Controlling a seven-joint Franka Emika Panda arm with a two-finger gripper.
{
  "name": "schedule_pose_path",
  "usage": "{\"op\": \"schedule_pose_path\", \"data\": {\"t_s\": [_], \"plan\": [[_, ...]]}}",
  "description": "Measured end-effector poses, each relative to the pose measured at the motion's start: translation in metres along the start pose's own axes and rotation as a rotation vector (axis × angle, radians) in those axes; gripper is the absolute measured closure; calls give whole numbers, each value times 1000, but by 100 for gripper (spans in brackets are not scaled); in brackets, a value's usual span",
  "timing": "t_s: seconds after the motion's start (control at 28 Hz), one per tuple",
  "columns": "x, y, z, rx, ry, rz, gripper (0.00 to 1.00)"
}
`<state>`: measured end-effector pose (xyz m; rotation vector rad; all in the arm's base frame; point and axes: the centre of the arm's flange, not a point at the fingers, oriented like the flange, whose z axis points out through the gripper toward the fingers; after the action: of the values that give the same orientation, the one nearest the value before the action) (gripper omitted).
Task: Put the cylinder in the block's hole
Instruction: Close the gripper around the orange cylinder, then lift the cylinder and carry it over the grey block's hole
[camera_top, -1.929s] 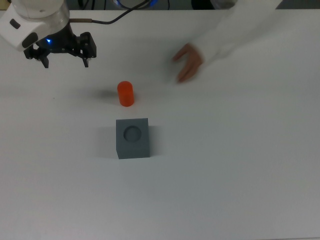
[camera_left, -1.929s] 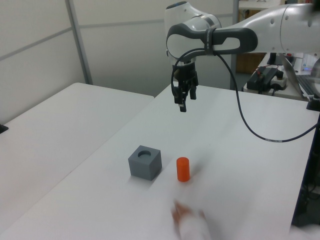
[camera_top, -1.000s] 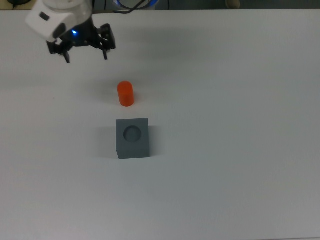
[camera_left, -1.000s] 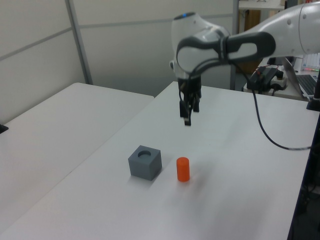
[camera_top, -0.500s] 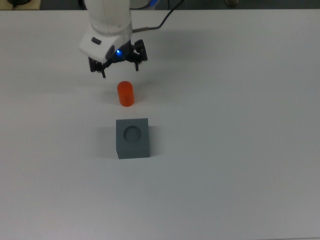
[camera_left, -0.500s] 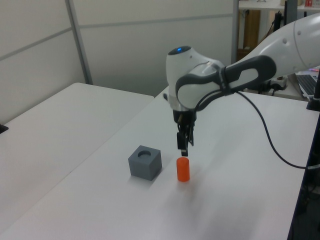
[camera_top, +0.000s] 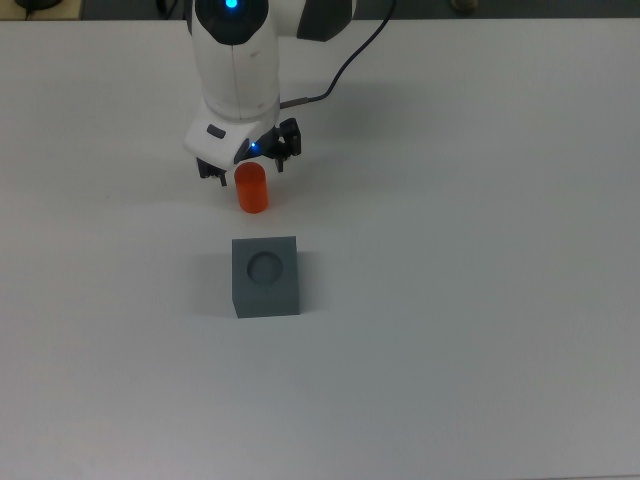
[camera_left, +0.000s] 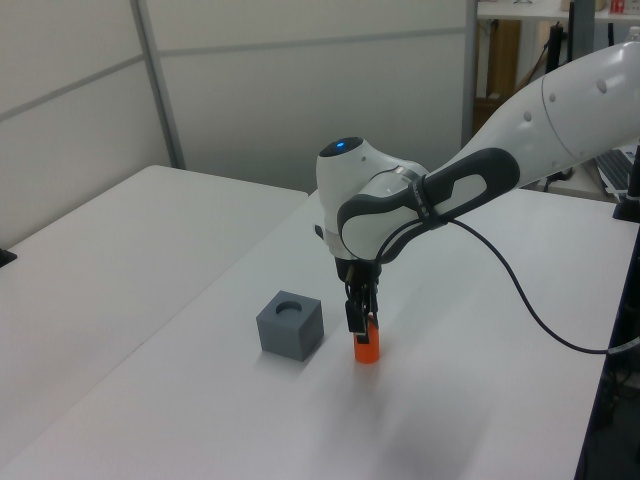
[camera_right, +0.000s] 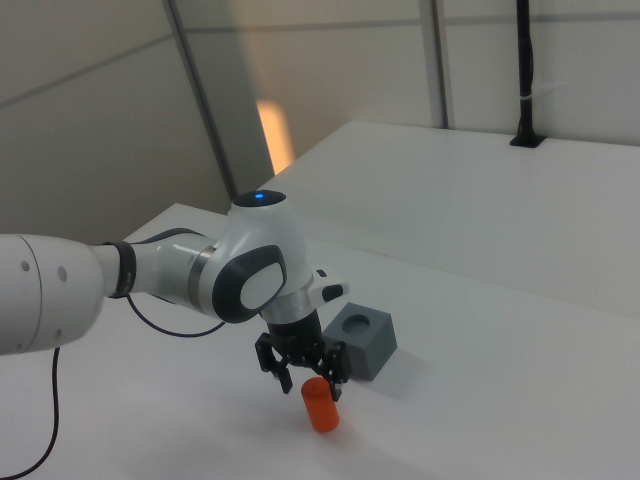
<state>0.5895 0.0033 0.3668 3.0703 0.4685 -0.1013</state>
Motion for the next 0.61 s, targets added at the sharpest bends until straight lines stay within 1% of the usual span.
{"op": "schedule_pose_path", "data": {"t_s": [0.04, 0.07, 0.14, 0.21, 0.25, 0.29, 0.36, 0.39, 0.54, 0.61], "plan": [[0, 0, 0, -4, -2, -3, 13], [0, 0, 0, -7, -3, -6, 19], [0, 1, 0, -9, -2, -12, 25], [0, 1, 0, -9, -2, -21, 32], [0, 1, 0, -9, -2, -25, 39], [0, 1, 0, -9, -2, -27, 41], [1, 1, -1, -9, 0, -28, 47], [1, 1, -2, -10, 2, -28, 49], [6, 3, -13, -13, 25, -24, 49], [10, 4, -24, -3, 50, -12, 49]]}}
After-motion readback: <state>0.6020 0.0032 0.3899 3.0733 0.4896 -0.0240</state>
